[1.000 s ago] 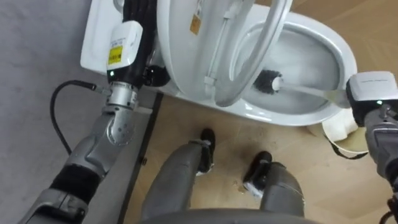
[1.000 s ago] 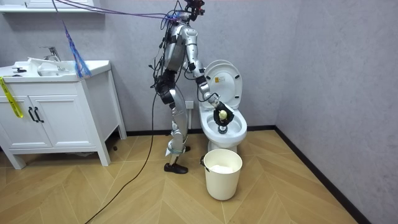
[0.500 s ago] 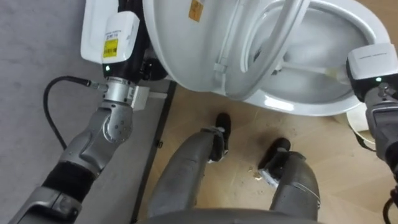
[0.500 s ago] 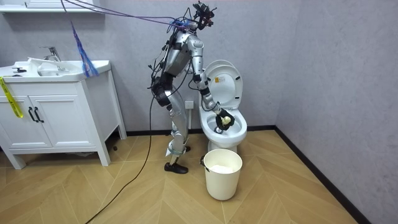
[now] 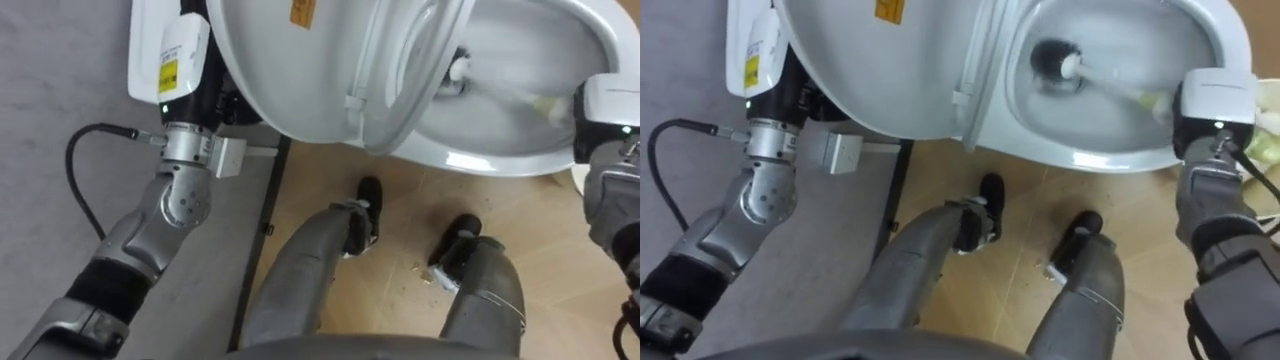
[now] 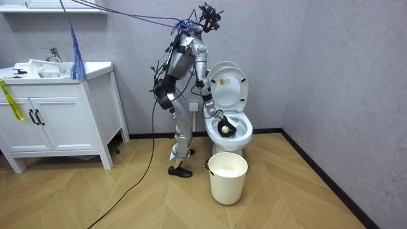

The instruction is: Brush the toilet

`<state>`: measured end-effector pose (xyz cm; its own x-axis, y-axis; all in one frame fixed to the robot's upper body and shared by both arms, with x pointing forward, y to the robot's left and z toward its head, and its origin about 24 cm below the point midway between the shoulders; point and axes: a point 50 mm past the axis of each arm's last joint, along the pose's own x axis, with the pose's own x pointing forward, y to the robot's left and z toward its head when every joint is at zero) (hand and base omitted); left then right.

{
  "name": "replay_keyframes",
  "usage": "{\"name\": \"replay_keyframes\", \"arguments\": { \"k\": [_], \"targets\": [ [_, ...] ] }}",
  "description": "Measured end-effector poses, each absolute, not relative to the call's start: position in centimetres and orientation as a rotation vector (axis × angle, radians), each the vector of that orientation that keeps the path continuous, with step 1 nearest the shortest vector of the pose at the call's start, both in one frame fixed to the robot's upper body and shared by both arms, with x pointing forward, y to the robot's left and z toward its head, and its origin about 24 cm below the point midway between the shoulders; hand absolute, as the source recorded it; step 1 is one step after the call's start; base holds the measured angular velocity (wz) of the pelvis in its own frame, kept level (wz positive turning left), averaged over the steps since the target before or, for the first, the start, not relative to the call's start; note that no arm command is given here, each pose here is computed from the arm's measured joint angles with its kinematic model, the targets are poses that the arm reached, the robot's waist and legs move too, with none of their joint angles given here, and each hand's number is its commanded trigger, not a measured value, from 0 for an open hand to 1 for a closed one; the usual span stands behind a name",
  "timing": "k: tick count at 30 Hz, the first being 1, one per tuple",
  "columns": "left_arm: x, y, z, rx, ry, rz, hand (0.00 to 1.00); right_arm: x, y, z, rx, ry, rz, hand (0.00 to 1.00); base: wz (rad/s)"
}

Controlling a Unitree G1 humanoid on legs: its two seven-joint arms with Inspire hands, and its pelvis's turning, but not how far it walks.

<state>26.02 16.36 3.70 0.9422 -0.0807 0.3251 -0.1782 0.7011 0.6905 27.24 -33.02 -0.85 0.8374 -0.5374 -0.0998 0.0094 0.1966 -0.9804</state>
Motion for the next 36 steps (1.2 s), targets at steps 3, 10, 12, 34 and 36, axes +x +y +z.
{"name": "replay_keyframes", "arguments": {
  "k": [3,10,12,34,36],
  "targets": [
    [26.3,16.5,4.6,0.773,-0.375,0.086,0.00,27.7,-32.9,-0.7,-1.062,0.494,-0.463,1.00,0.07],
    [26.6,16.9,5.5,0.789,-0.394,0.144,0.00,28.3,-31.5,-1.0,-0.935,0.495,-0.439,1.00,0.11],
    [26.6,17.0,5.2,0.832,-0.394,0.141,0.00,28.3,-31.4,-1.2,-1.044,0.485,-0.400,1.00,0.02],
    [24.9,17.0,1.6,0.870,-0.246,0.076,0.00,26.7,-31.0,-2.6,-1.974,0.444,0.036,1.00,-0.04],
    [24.9,17.0,1.7,0.858,-0.247,0.075,0.00,26.9,-31.9,-1.9,-1.965,0.450,0.022,1.00,0.07]
  ]
}}
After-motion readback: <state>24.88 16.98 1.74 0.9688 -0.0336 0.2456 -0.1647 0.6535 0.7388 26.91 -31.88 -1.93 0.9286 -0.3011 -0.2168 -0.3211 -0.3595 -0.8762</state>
